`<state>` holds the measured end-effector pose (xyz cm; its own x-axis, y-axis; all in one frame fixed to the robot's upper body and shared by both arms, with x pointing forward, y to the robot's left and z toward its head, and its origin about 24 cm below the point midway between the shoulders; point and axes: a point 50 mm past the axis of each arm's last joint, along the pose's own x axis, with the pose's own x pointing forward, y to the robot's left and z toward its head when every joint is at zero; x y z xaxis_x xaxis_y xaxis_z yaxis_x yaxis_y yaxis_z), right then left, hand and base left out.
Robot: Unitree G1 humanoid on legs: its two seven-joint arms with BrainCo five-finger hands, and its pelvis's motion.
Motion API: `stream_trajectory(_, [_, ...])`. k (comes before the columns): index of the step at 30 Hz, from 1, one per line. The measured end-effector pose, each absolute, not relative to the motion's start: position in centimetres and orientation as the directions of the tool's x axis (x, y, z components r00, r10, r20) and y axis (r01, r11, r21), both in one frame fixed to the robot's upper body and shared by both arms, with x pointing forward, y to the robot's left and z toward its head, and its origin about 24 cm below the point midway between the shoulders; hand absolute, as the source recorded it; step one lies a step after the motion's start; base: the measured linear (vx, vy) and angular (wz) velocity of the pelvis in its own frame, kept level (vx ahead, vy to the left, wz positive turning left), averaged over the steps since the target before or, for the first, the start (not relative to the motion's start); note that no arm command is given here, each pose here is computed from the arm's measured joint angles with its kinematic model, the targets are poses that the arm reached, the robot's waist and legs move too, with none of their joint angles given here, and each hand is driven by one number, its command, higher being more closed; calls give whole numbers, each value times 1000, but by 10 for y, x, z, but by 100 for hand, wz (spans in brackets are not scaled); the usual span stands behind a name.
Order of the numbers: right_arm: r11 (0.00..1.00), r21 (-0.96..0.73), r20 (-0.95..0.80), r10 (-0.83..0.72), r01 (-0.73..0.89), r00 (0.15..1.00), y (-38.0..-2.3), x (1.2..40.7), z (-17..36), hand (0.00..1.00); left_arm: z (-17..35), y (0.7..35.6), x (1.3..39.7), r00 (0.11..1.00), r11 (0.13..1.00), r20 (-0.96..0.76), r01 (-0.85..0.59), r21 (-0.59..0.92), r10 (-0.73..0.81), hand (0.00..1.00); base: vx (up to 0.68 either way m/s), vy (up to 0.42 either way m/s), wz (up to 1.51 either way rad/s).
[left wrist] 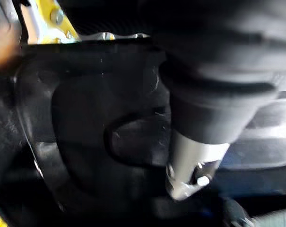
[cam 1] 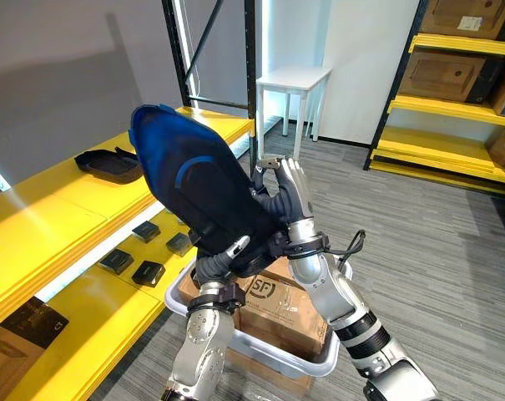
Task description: Walk over and take plastic housings, then place them on the shelf
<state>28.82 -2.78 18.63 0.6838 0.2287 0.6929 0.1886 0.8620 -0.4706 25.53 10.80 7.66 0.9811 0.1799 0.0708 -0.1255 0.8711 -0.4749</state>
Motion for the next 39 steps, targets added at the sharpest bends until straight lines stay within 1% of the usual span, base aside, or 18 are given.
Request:
stream_trajectory(3, [888, -426, 699, 200, 174, 687, -25, 286, 186, 100, 82, 110, 263, 966, 838, 57, -189, -513, 253, 100, -25, -14, 55])
stream_trajectory(6, [914, -388, 691, 206, 115, 693, -17, 282, 183, 100, 87, 122, 266, 930, 780, 55, -270, -564, 362, 100, -25, -47, 93])
stream_trajectory(9, [935, -346, 692, 194, 83, 696, -14, 280, 184, 100, 90, 125, 265, 916, 772, 78, -283, -570, 394, 100, -6, -62, 158])
stream_trajectory(12, [942, -329, 716, 205, 63, 668, -12, 279, 189, 100, 96, 129, 263, 901, 768, 117, -281, -575, 417, 100, 51, -16, 173])
stream_trajectory(13, [946, -321, 722, 208, 53, 660, -10, 278, 191, 0, 98, 131, 262, 897, 768, 127, -281, -576, 424, 100, 98, 48, 112])
stream_trajectory(16, [961, -277, 718, 207, 0, 665, -6, 275, 191, 0, 100, 136, 256, 888, 766, 139, -289, -574, 439, 100, 158, 84, 92])
stream_trajectory(20, [974, -158, 685, 227, -163, 693, 13, 269, 192, 0, 104, 157, 245, 850, 766, 185, -325, -554, 494, 100, 283, 198, 76])
stream_trajectory(21, [968, -134, 657, 247, -213, 712, 18, 270, 188, 0, 103, 165, 241, 834, 766, 192, -351, -538, 517, 100, 212, 182, 66])
stream_trajectory(23, [949, -132, 600, 306, -286, 739, 25, 272, 176, 0, 104, 177, 231, 800, 761, 212, -397, -513, 561, 100, 189, 184, 72])
stream_trajectory(26, [928, -132, 564, 360, -349, 743, 30, 272, 171, 0, 111, 189, 223, 766, 777, 273, -425, -464, 582, 100, 153, 215, 103])
stream_trajectory(28, [918, -133, 548, 382, -373, 744, 32, 274, 169, 0, 119, 194, 221, 747, 801, 334, -430, -417, 575, 100, 175, 144, 144])
stream_trajectory(33, [910, -164, 512, 409, -382, 755, 26, 276, 158, 0, 121, 194, 222, 755, 833, 368, -423, -358, 542, 100, 193, 92, 119])
stream_trajectory(35, [917, -140, 483, 392, -373, 783, 20, 274, 147, 0, 120, 190, 223, 777, 861, 384, -397, -317, 499, 100, 168, -19, 88])
stream_trajectory(39, [916, -95, 422, 391, -390, 818, 14, 268, 128, 0, 111, 189, 218, 803, 880, 366, -394, -265, 470, 100, 146, -103, 5])
